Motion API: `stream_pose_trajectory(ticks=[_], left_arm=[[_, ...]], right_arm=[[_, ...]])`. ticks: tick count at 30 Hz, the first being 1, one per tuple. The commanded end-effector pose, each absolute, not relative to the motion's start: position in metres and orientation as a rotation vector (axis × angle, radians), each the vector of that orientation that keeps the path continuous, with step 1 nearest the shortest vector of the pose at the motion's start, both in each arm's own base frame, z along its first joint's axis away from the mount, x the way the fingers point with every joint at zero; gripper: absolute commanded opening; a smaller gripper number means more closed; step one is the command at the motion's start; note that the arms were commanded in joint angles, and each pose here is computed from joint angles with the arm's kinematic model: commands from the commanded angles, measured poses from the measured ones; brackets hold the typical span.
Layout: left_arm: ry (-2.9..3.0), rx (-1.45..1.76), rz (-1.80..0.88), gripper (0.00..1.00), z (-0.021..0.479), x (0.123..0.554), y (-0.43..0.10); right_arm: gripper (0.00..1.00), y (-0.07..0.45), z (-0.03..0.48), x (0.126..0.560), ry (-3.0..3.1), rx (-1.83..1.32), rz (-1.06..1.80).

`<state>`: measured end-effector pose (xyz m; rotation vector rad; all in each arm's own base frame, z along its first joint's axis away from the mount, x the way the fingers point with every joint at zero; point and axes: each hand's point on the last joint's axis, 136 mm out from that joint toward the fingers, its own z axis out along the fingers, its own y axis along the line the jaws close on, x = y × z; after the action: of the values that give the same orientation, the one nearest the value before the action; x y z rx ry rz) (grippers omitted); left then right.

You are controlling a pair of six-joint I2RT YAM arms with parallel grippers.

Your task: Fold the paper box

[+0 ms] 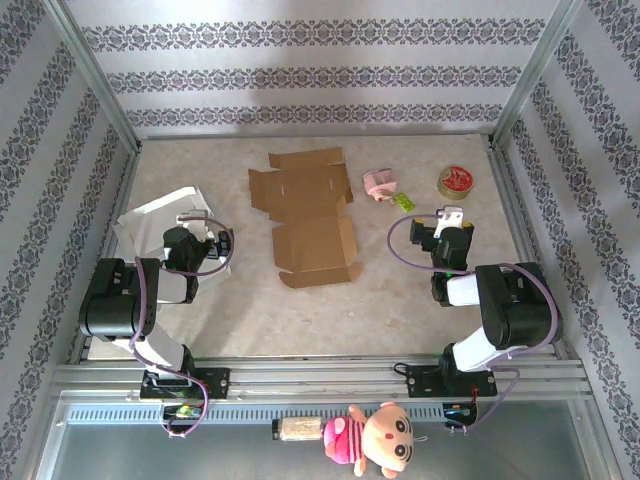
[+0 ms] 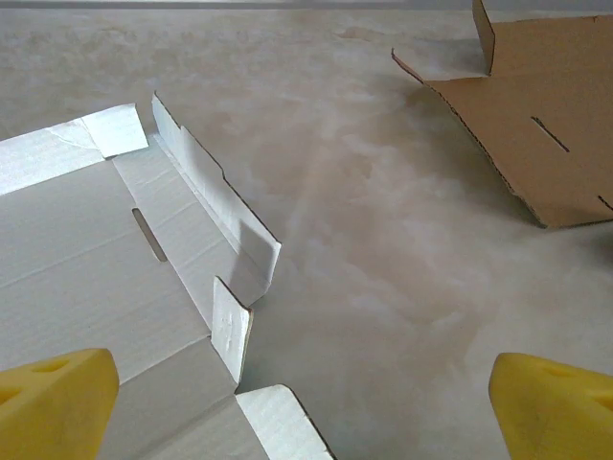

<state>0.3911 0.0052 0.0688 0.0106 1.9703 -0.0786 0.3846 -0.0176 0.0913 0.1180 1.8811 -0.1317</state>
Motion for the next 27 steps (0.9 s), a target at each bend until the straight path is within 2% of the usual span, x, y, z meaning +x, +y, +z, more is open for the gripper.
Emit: stream_pose_trajectory(ticks=[1,4,15,20,23,25,27], left_arm=[[1.901,0.025,-0.092,0.99,0.088,0.399,0.001],[1.89,-0.059,-0.037,0.99,0.089,0.397,0.015],[1.865,-0.032,-0.048,0.99,0.092,0.393,0.01],[1.766,-0.131,0.038,0.99,0.122,0.373,0.027],[1.723,-0.222,0.09,0.99,0.158,0.361,0.036],[1.767,-0.391,0.01,0.99,0.176,0.352,0.04],[1.794,-0.53,-0.184,1.0,0.198,0.347,0.025]], right_arm=[[0.98,-0.01,0.101,0.39,1.857,0.11,-0.082],[0.98,-0.011,0.101,0.39,1.856,0.109,-0.084],[0.98,-0.008,0.108,0.391,1.836,0.096,-0.068],[0.98,-0.014,0.149,0.383,1.863,0.149,-0.075],[0.98,-0.005,0.18,0.378,1.926,0.26,0.066],[0.97,0.02,0.195,0.384,2.014,0.264,0.233],[0.98,0.053,0.202,0.398,2.131,0.191,0.352]])
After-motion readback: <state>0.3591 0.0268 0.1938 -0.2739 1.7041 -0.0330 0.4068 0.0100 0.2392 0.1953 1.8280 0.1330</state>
